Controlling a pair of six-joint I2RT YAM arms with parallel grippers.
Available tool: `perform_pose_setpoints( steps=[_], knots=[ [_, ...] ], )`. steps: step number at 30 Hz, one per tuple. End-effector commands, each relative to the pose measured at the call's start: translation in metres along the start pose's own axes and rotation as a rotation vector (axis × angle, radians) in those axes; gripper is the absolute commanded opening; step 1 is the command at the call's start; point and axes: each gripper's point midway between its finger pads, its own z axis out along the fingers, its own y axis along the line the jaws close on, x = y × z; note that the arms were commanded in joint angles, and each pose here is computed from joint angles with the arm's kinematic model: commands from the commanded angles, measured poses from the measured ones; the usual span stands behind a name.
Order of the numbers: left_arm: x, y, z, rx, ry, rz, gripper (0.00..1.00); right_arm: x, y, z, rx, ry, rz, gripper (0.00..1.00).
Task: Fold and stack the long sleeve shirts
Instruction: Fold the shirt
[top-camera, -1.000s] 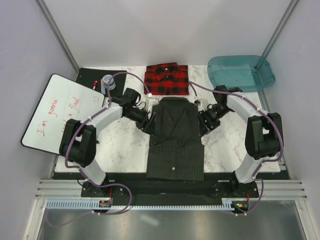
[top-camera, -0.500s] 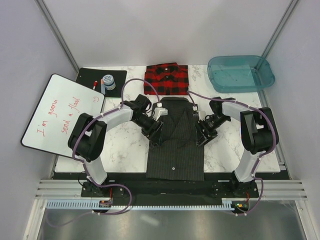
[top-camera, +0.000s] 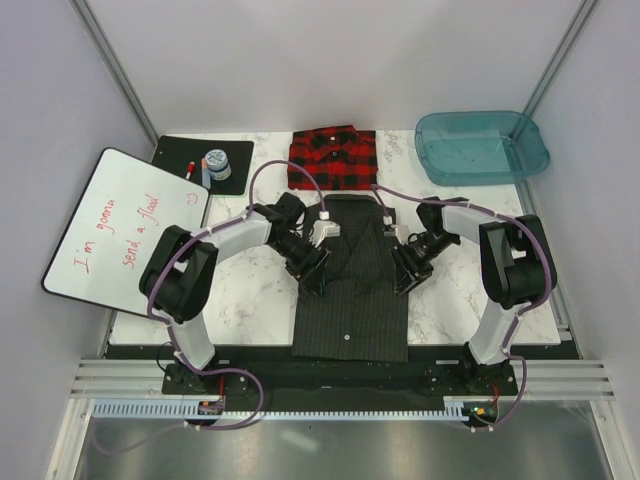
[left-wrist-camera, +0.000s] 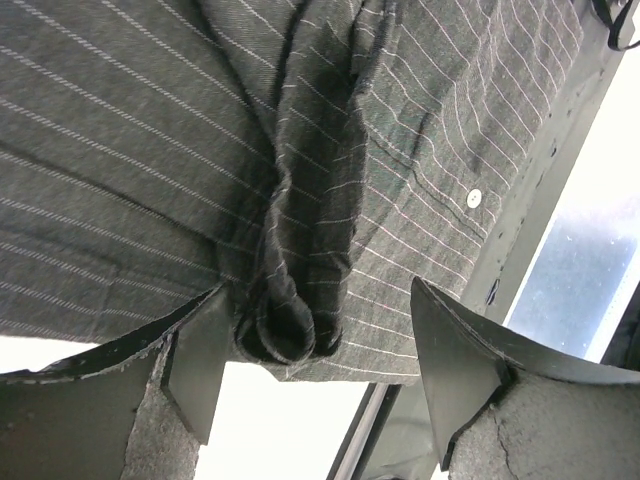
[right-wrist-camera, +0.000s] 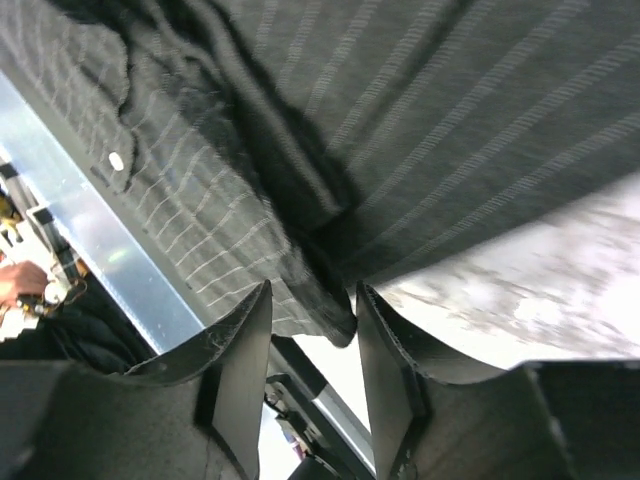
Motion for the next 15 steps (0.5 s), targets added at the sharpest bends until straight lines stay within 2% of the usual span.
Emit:
perform_pose_setpoints(
  steps=[1, 5, 8, 9, 10, 11, 12, 13, 15],
  knots=[
    [-0.001, -0.003, 0.007, 0.039, 0.007, 0.042, 0.77, -0.009, 0.023, 0.003, -0.062, -0.03, -0.082, 0.45],
    [-0.002, -0.005, 0.008, 0.056, 0.003, 0.042, 0.7, -0.016, 0.026, 0.006, -0.074, -0.03, -0.096, 0.36],
    [-0.002, -0.012, 0.004, 0.066, -0.009, 0.06, 0.52, -0.023, 0.027, 0.003, -0.072, -0.048, -0.111, 0.27],
    [-0.001, -0.013, 0.003, 0.064, -0.012, 0.07, 0.4, -0.025, 0.028, 0.002, -0.071, -0.056, -0.122, 0.23],
    [-0.003, -0.016, -0.002, 0.056, -0.024, 0.085, 0.32, -0.026, 0.029, 0.001, -0.07, -0.061, -0.131, 0.14],
    [-0.001, -0.017, -0.004, 0.053, -0.024, 0.086, 0.24, -0.028, 0.032, -0.003, -0.07, -0.075, -0.144, 0.09],
    [0.0, -0.017, -0.006, 0.044, -0.024, 0.095, 0.08, -0.03, 0.032, -0.004, -0.068, -0.084, -0.158, 0.04],
    [0.001, -0.017, -0.01, 0.036, -0.029, 0.096, 0.04, -0.031, 0.034, -0.006, -0.067, -0.092, -0.169, 0.0],
    [0.001, -0.019, -0.02, 0.012, -0.051, 0.117, 0.02, -0.038, 0.037, -0.011, -0.059, -0.118, -0.195, 0.0]
  ],
)
